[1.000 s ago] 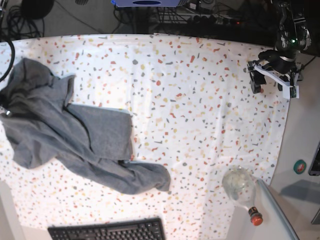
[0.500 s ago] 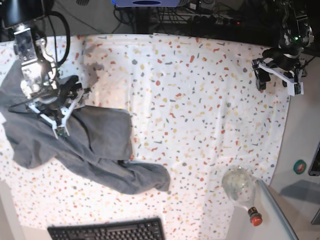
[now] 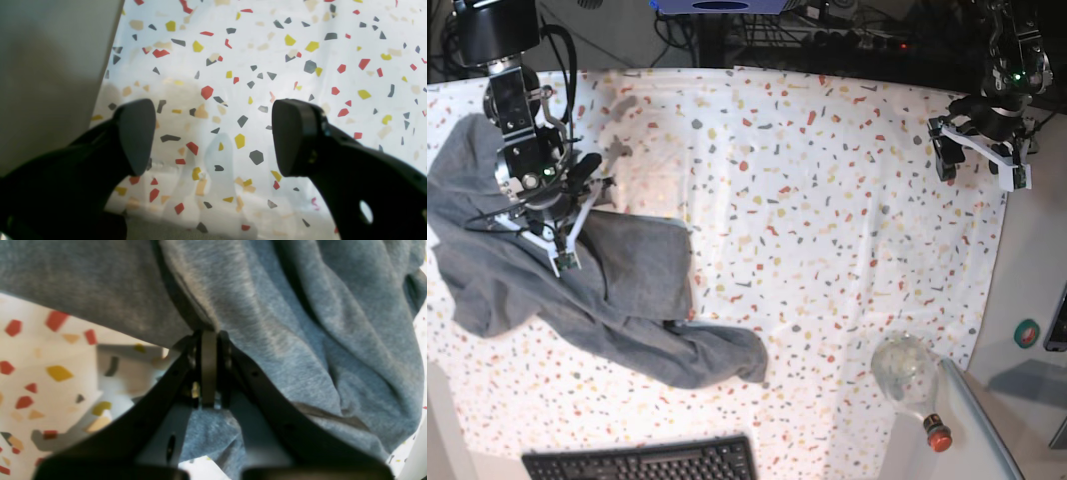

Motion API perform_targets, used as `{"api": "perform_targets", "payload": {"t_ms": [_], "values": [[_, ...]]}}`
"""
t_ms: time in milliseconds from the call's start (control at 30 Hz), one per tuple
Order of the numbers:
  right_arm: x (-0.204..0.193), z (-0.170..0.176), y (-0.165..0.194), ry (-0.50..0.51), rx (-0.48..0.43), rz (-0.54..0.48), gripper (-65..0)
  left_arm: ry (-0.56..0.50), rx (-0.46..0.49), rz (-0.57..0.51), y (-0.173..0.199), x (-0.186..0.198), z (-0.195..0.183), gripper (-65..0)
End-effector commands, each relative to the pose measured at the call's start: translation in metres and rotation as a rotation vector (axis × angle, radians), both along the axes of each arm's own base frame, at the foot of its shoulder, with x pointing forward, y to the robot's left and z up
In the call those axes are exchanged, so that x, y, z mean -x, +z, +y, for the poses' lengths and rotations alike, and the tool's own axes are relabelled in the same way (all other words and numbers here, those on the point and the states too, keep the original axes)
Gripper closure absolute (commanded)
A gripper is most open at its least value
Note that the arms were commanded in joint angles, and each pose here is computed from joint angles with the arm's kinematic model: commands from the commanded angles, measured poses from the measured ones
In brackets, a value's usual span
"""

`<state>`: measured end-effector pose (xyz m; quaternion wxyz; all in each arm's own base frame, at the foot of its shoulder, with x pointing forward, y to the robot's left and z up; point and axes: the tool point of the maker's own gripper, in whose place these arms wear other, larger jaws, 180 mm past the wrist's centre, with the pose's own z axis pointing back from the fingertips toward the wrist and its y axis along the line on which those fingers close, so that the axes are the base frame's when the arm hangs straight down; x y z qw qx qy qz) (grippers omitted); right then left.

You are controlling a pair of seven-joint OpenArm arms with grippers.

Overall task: Layout the t-shirt on the table in an organized manner, then fold the t-shirt properly
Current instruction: 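Grasp the shirt fabric again with the right gripper and lift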

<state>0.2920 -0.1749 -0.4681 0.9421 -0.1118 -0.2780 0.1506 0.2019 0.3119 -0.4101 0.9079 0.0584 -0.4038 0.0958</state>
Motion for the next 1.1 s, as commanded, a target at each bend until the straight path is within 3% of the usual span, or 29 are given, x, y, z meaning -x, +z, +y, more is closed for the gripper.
{"api": "perform_targets", "payload": {"t_ms": [0,133,400,500,700,867,967,1067], "values": [[-0.013,-0.002,0.013,0.001,0.004,-0.052,0.0,-0.008,-0.016,-0.044,0.012,-0.009,0.003,-51.7],[-0.008,0.005,0.025,0.015,-0.009,-0.087,0.0,-0.067,0.011,-0.028,0.004,-0.013,-0.019,-51.7],[0.023,0.036,0.085,0.089,-0.072,-0.245,0.0,-0.288,0.146,-0.021,-0.020,-0.051,-0.123,-51.7],[0.047,0.047,0.095,0.183,-0.095,-0.272,0.0,-0.305,0.172,-0.027,-0.023,-0.061,-0.139,-51.7],[0.106,0.067,0.068,0.335,-0.143,-0.121,0.0,-0.274,0.129,-0.009,-0.028,-0.068,-0.110,-51.7],[0.137,0.058,0.033,0.413,-0.127,0.028,0.0,-0.132,0.074,-0.046,-0.014,-0.069,-0.050,-51.7],[0.150,0.038,0.010,0.410,-0.090,0.108,0.0,-0.043,0.046,-0.069,-0.004,-0.064,-0.015,-51.7],[0.151,0.007,-0.011,0.318,-0.059,0.159,0.0,-0.003,0.014,-0.061,-0.001,-0.054,0.008,-51.7]]}}
